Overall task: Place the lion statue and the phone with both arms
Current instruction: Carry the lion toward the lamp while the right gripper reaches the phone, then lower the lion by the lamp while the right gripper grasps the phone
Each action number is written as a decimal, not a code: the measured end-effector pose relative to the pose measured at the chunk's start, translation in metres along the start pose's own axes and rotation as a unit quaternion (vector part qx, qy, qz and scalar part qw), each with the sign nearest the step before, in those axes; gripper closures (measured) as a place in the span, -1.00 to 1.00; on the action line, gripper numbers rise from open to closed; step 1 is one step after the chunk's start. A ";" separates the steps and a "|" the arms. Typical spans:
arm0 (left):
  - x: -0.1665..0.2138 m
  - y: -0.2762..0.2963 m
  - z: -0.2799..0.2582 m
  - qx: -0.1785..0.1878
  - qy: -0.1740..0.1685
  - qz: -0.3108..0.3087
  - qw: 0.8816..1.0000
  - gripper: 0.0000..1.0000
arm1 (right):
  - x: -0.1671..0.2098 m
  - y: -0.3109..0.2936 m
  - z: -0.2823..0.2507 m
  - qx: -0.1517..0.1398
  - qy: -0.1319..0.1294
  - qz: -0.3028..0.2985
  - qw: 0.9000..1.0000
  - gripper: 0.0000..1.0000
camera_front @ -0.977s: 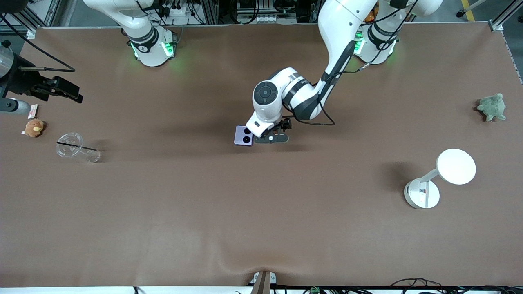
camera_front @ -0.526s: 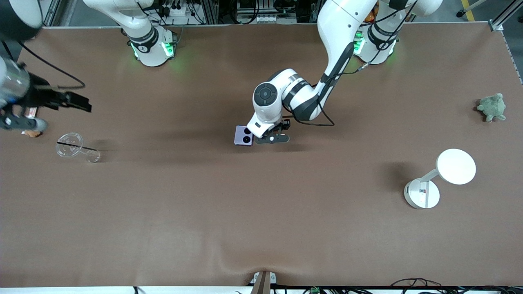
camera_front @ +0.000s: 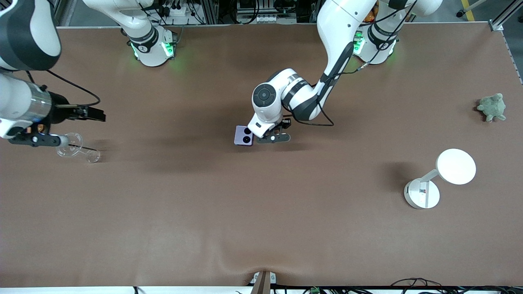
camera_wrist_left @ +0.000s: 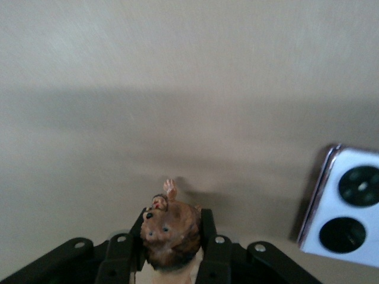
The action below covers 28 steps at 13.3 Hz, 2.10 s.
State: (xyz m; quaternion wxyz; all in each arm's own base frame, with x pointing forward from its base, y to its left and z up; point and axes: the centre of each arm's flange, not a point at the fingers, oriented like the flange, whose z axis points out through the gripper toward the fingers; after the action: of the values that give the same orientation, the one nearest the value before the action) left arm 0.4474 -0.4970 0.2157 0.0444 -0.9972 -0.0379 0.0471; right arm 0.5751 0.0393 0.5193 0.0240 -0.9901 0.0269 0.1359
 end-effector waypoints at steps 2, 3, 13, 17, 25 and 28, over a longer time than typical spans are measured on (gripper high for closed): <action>0.050 -0.038 -0.041 -0.015 0.016 -0.045 0.999 0.26 | 0.016 -0.024 0.020 0.007 0.000 0.000 1.000 -1.00; 0.085 -0.073 -0.062 -0.016 0.025 -0.071 0.997 0.26 | 0.023 -0.040 0.031 0.007 -0.001 0.014 1.000 -1.00; 0.249 -0.310 -0.036 0.070 0.061 -0.033 0.995 0.26 | 0.010 -0.252 0.179 0.010 0.040 0.052 0.998 -1.00; 0.269 -0.336 -0.014 0.083 0.083 0.027 0.993 0.26 | 0.013 -0.291 0.236 0.010 0.056 0.057 0.997 -1.00; 0.280 -0.358 0.012 0.094 0.083 0.093 0.988 0.26 | -0.002 -0.330 0.317 0.016 0.084 0.060 0.995 -1.00; 0.284 -0.374 0.014 0.098 0.080 0.098 0.987 0.26 | -0.015 -0.341 0.338 0.015 0.087 0.054 0.995 -1.00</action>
State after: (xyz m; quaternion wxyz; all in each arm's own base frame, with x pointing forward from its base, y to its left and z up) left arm 0.7015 -0.1015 0.2103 0.1401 -0.9874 0.0688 -0.0255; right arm 0.4901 0.3991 0.2124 0.0288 -0.9948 0.0846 0.0495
